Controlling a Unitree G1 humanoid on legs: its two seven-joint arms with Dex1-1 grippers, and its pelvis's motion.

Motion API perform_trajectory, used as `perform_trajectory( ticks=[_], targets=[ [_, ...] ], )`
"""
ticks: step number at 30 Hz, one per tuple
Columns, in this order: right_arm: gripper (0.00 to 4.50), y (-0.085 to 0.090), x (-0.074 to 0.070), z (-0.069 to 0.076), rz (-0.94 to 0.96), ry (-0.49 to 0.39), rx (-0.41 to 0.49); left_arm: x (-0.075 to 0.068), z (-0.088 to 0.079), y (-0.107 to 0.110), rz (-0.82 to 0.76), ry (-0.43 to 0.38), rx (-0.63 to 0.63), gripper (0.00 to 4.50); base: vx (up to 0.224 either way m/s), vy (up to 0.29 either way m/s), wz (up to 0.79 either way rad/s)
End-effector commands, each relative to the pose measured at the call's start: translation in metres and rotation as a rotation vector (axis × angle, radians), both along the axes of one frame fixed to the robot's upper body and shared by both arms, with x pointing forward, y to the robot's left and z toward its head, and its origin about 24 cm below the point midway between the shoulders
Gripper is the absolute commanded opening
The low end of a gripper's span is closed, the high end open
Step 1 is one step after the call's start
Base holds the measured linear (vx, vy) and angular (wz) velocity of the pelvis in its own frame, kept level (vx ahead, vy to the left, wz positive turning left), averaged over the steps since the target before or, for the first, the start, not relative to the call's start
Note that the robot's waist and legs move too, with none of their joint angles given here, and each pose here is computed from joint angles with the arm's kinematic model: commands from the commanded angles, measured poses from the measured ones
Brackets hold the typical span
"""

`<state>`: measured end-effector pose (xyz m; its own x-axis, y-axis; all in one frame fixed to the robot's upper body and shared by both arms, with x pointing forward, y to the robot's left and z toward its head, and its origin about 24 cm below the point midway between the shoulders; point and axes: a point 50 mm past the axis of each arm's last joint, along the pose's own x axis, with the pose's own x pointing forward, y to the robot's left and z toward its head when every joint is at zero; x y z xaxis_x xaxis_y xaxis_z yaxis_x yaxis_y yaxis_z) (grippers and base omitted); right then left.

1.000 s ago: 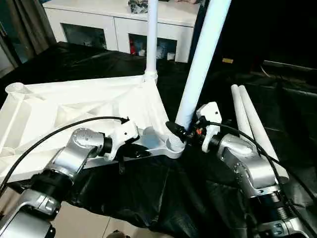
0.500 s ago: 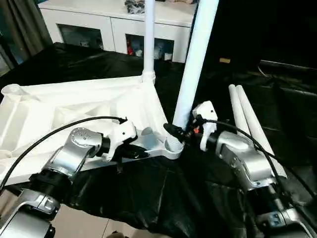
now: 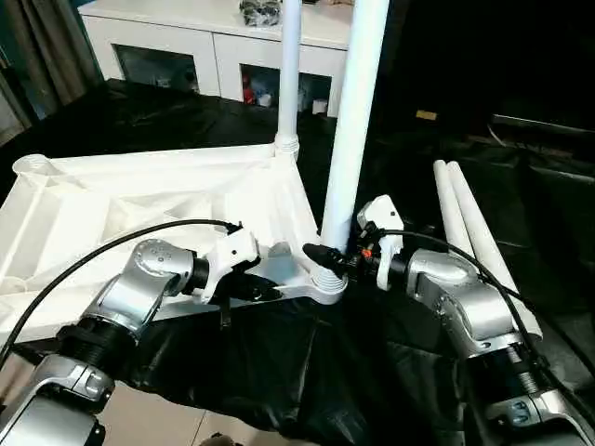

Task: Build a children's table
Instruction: Insert table leg to table base

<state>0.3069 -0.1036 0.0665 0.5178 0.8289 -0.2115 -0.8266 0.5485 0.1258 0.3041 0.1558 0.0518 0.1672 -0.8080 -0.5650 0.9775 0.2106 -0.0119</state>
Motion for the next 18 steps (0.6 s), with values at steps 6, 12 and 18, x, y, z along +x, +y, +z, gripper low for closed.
perform_trajectory(
  ticks=[6,12,18],
  targets=[
    [1.89,-0.015,-0.004,-0.025,-0.116,0.134,0.088,0.000,0.002,-0.010,-0.008,-0.018,-0.054,0.00,0.000,0.000,0.00],
    [1.89,-0.029,-0.013,-0.042,-0.182,0.171,0.168,0.001,0.002,-0.010,0.013,-0.019,-0.064,0.00,0.000,0.000,0.00],
    [1.89,-0.039,-0.022,-0.053,-0.218,0.167,0.168,0.003,0.001,-0.010,0.033,-0.025,-0.058,0.00,0.000,0.000,0.00]
  ],
)
